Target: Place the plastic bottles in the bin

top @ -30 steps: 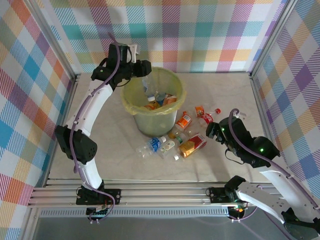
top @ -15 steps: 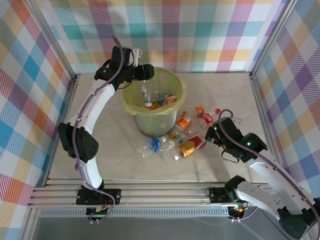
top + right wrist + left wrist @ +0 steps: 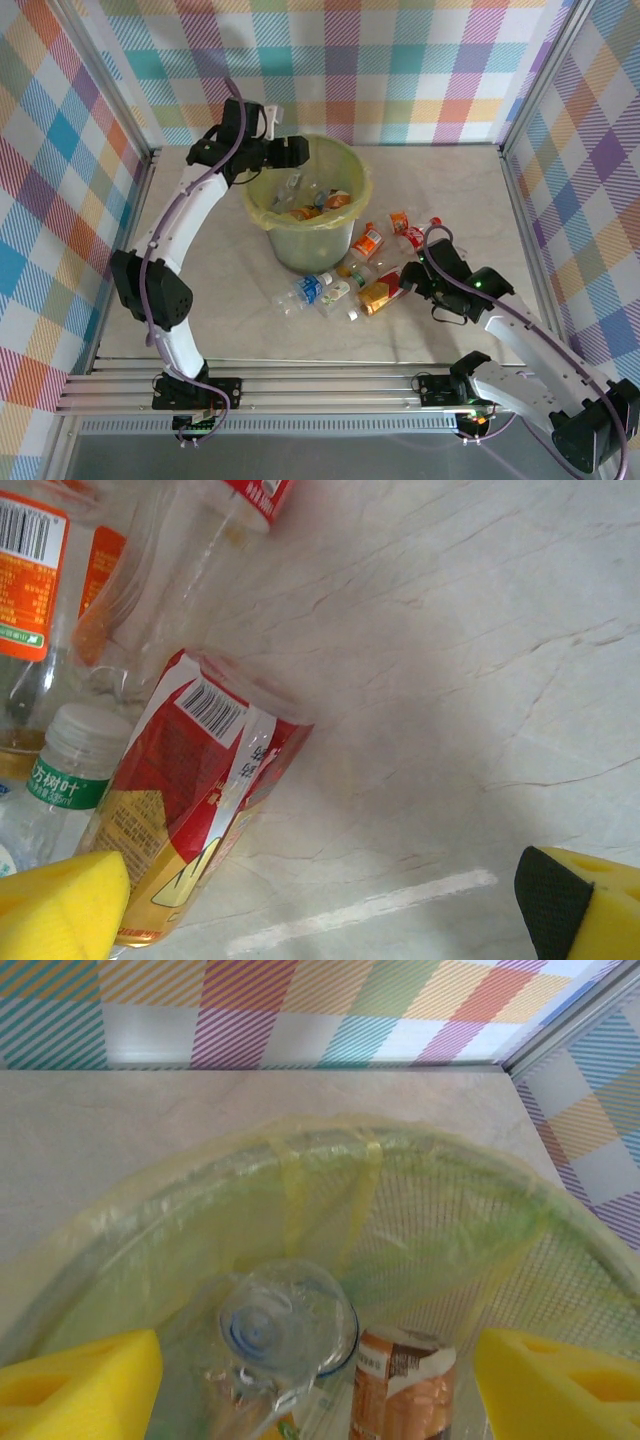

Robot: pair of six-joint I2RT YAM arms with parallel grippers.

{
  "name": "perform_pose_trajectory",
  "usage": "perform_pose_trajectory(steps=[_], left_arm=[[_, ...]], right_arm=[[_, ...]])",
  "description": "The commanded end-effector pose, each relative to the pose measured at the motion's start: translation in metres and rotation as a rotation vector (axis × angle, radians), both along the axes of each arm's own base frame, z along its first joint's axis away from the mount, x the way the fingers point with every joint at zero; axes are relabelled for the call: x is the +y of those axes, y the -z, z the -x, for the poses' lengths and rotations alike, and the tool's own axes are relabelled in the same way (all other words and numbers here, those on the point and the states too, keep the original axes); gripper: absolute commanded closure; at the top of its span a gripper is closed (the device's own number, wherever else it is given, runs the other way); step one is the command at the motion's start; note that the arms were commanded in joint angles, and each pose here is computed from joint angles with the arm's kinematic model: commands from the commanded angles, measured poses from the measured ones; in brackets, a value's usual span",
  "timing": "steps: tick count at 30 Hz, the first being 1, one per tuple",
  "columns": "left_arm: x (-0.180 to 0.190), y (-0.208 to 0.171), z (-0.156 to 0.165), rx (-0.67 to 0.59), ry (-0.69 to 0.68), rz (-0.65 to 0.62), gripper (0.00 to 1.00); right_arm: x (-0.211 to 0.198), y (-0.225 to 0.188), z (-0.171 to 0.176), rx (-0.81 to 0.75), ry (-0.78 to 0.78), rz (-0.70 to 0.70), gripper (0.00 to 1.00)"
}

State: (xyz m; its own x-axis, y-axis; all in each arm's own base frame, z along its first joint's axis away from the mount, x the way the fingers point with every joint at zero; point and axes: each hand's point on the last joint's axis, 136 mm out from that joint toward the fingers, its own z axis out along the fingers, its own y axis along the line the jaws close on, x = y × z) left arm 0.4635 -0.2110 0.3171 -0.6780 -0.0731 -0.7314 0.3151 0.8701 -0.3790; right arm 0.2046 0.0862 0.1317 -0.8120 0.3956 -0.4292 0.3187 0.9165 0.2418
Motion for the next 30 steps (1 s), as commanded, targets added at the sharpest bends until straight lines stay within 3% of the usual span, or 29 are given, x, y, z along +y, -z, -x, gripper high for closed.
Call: perform_pose_trajectory(steps=[1, 10, 19, 30], left_arm=[[0.007, -0.044, 0.02, -0.113, -0.011, 0.039, 0.17], [0.029, -0.082, 0.072, -0.245, -0.066, 0.122, 0.0], [0.071, -0.081, 0.118, -0.328, -0.218, 0.182, 0.0], [0.103, -0.086, 0.151, -0.4, -0.332, 0.222, 0.0]], right_arm=[[0.014, 0.012, 0.0, 0.028, 0.014, -0.095, 0.0], [0.037, 0.042, 0.004, 0.079, 0.039, -0.242, 0.0], [0.052, 0.046, -0.004, 0.068, 0.051, -0.267, 0.0], [0.065, 0.054, -0.013, 0.053, 0.054, -0.238, 0.0]])
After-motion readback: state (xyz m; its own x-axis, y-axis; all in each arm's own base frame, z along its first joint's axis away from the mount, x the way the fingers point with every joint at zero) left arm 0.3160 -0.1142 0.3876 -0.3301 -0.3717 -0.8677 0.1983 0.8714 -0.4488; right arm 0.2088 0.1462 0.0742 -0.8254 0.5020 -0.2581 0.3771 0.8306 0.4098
